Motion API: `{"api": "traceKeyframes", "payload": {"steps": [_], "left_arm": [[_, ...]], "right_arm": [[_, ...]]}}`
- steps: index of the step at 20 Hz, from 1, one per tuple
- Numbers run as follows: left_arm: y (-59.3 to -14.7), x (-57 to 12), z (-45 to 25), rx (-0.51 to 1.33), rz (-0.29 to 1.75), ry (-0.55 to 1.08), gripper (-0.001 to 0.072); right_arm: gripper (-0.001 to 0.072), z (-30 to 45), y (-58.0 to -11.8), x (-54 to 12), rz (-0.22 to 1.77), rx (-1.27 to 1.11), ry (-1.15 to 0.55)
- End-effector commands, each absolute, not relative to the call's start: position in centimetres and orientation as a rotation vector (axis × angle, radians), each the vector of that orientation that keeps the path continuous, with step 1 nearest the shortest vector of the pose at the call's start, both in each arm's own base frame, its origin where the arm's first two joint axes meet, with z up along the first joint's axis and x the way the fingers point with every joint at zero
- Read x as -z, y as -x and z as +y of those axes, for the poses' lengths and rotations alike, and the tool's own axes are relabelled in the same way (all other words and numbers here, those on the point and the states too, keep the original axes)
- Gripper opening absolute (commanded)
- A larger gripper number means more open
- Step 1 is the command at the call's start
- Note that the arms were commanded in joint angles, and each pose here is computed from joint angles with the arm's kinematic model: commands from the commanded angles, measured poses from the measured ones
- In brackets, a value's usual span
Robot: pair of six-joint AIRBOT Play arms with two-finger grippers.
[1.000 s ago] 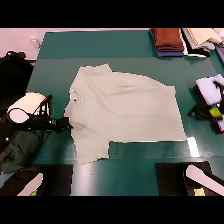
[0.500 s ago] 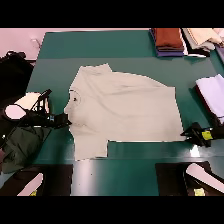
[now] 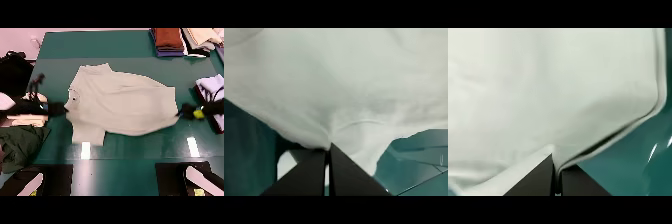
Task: Fold the shirts.
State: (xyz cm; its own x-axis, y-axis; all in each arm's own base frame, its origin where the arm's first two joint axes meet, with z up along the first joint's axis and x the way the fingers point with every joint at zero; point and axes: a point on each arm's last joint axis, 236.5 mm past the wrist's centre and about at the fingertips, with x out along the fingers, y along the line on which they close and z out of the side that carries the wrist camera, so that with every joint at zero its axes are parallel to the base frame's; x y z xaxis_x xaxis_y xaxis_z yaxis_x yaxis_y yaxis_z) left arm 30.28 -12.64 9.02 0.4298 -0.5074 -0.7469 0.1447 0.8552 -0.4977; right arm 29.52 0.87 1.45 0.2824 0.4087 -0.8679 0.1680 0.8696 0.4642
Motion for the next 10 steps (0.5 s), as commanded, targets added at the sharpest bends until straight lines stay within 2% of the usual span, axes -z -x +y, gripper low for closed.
{"api": "traceKeyframes", "payload": {"steps": [1,3,5,7,10], "left_arm": [[-32.3,-22.5,-12.6,0.481,0.779,0.272,0.0021],[-31.4,-33.6,-12.4,0.505,0.521,0.199,0.0021],[-28.0,-44.3,-11.9,0.504,0.247,0.131,0.0020],[-22.9,-53.1,-10.6,0.463,-0.009,0.080,0.0020],[-17.2,-60.2,-9.0,0.411,-0.255,0.075,0.0020]], "right_arm": [[0.0020,2.0,-33.6,-16.9,0.896,-0.241,-0.298],[0.0020,1.7,-33.0,-27.8,0.634,-0.224,-0.184],[0.0020,1.5,-30.5,-37.1,0.410,-0.185,-0.093],[0.0020,1.0,-27.3,-43.7,0.243,-0.122,-0.022],[0.0019,0.7,-24.0,-48.9,0.121,-0.046,0.043]]}}
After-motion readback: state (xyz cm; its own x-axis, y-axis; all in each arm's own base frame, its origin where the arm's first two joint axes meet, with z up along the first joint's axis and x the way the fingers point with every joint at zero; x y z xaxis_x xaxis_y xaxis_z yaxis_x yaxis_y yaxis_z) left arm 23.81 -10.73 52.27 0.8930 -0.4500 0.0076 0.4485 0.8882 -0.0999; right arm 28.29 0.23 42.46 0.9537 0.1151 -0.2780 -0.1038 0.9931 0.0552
